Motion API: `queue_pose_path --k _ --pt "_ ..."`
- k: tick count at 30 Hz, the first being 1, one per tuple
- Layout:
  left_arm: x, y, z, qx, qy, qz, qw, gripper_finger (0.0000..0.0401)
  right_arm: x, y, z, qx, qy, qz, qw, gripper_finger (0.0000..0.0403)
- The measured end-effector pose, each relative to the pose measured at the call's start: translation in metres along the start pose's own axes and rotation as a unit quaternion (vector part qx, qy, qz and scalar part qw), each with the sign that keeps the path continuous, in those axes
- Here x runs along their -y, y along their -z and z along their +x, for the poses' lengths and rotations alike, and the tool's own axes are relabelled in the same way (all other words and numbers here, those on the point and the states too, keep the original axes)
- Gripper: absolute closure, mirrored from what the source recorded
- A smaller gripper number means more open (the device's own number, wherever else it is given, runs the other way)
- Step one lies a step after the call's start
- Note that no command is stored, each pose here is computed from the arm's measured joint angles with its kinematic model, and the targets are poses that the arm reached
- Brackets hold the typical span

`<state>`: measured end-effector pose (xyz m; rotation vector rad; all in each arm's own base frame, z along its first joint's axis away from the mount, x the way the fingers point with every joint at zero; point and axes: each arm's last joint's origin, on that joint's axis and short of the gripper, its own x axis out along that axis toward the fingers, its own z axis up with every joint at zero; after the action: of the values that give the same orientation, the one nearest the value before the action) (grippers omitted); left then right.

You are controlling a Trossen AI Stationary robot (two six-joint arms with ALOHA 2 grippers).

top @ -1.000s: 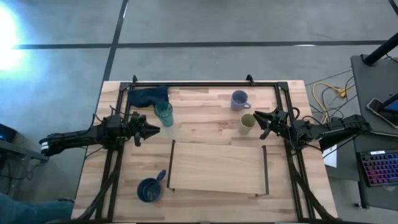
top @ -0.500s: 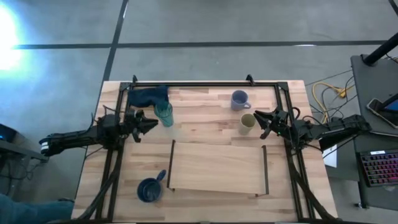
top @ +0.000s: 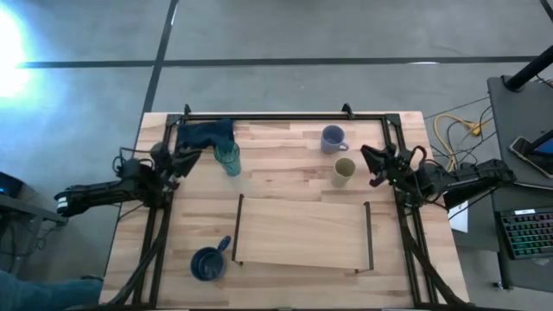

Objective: Stack small to large cups/mugs on shelf
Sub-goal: Put the blue glass on the shelf

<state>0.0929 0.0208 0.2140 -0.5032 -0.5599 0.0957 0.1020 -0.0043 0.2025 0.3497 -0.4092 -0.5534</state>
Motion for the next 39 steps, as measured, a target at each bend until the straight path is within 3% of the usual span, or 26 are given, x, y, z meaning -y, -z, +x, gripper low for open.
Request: queue_pose_path --k 5,9,12,16,19,24,29,35,39 --pt "0.002 -0.009 0.000 0.061 -0.030 0.019 0.998 0.0328 0.002 0.000 0.000 0.006 0.029 -0.001 1.000 0.0323" --pt "0.008 -0.019 0.005 0.067 -0.030 -0.007 0.997 0.0328 0.002 0.000 0.000 0.007 0.033 0.018 0.999 0.0323" --pt "0.011 -0.024 0.014 0.018 -0.068 -0.013 0.997 0.0328 0.002 -0.001 0.000 0.011 0.032 0.055 0.998 0.0323" --pt "0.023 -0.044 0.033 -0.094 -0.144 0.062 0.983 0.0328 0.002 -0.002 0.000 0.015 0.031 0.068 0.997 0.0323" --pt "0.035 -0.061 0.051 -0.200 -0.195 0.129 0.951 0.0328 0.002 -0.002 0.000 0.016 0.031 0.089 0.995 0.0323" --pt "0.042 -0.077 0.074 -0.343 -0.297 0.190 0.871 0.0328 0.002 -0.002 0.000 0.017 0.029 0.202 0.979 0.0324" --pt "0.041 -0.082 0.101 -0.384 -0.340 0.185 0.839 0.0328 0.001 -0.001 0.000 0.015 0.026 0.202 0.979 0.0329" --pt "0.020 -0.079 0.138 -0.481 -0.322 0.143 0.803 0.0328 0.001 -0.002 0.000 0.016 0.025 0.210 0.977 0.0327" --pt "-0.004 -0.081 0.154 -0.534 -0.346 0.158 0.755 0.0328 0.001 -0.002 0.000 0.017 0.025 0.212 0.977 0.0324"
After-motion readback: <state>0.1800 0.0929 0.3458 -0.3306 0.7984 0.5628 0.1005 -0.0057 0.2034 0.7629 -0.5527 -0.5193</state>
